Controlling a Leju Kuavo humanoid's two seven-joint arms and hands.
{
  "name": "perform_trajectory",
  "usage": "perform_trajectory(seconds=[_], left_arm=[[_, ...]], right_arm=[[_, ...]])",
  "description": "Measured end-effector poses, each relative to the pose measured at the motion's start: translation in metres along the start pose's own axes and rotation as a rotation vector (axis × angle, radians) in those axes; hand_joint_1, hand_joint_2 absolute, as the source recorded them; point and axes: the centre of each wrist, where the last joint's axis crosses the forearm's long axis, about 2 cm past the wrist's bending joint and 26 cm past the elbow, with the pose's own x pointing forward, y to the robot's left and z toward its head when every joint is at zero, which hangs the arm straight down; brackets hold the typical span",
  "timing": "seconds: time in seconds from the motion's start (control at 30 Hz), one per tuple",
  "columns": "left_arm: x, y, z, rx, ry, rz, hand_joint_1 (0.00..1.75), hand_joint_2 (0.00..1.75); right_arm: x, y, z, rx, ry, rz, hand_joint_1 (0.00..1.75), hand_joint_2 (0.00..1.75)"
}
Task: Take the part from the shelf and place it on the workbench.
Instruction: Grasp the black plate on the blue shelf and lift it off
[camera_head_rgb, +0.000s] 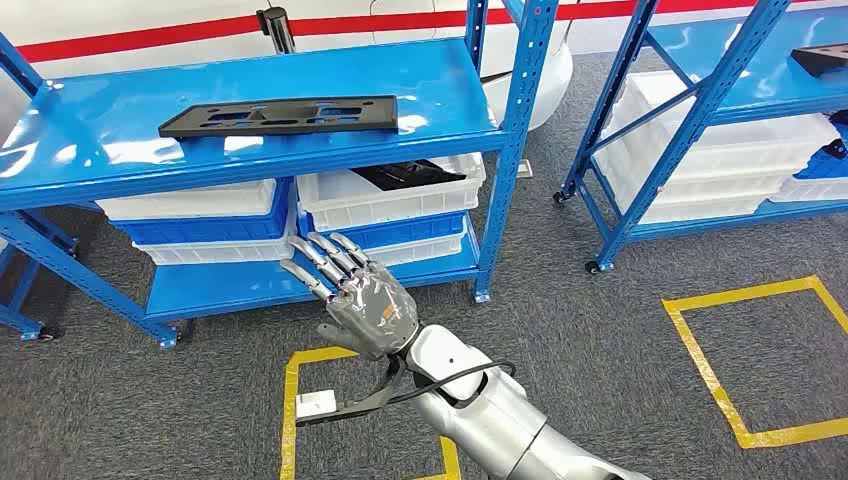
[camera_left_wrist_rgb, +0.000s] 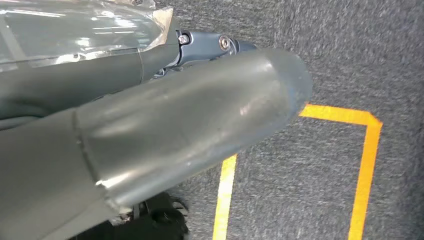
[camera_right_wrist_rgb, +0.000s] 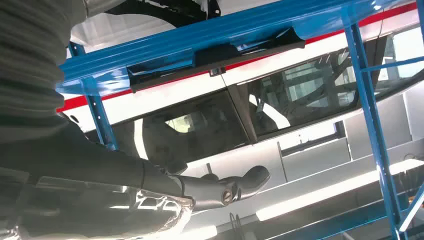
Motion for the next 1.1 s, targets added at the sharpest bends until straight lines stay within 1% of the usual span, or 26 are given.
perform_trajectory(seconds=[0.27,0.4,0.8,0.93,1.1], left_arm=[[0.0001,0.0026,-0.0004,0.002,-0.005,-0.007,0.00,0.00],[0.0002,0.0032,-0.0005,0.006,-0.009,-0.008,0.00,0.00],[-0.0013,0.0026,0.0009,0.009,-0.008,-0.006,0.00,0.00],[-0.0016,0.0038,0.0010,0.013,-0.006,-0.005,0.00,0.00],[-0.0012,0.0053,0.0005,0.015,-0.009,-0.010,0.00,0.00]], right_arm=[[0.0001,0.0006,0.0007,-0.015,0.008,-0.027,0.00,1.75],[0.0005,0.0001,0.0005,-0.039,-0.007,-0.036,0.00,0.00],[0.0023,0.0025,0.0075,-0.062,-0.035,-0.033,0.00,0.00],[0.0031,0.0025,0.0071,-0.066,-0.039,-0.032,0.00,1.75],[0.0063,0.0010,0.0041,-0.087,-0.055,-0.033,0.00,1.75]])
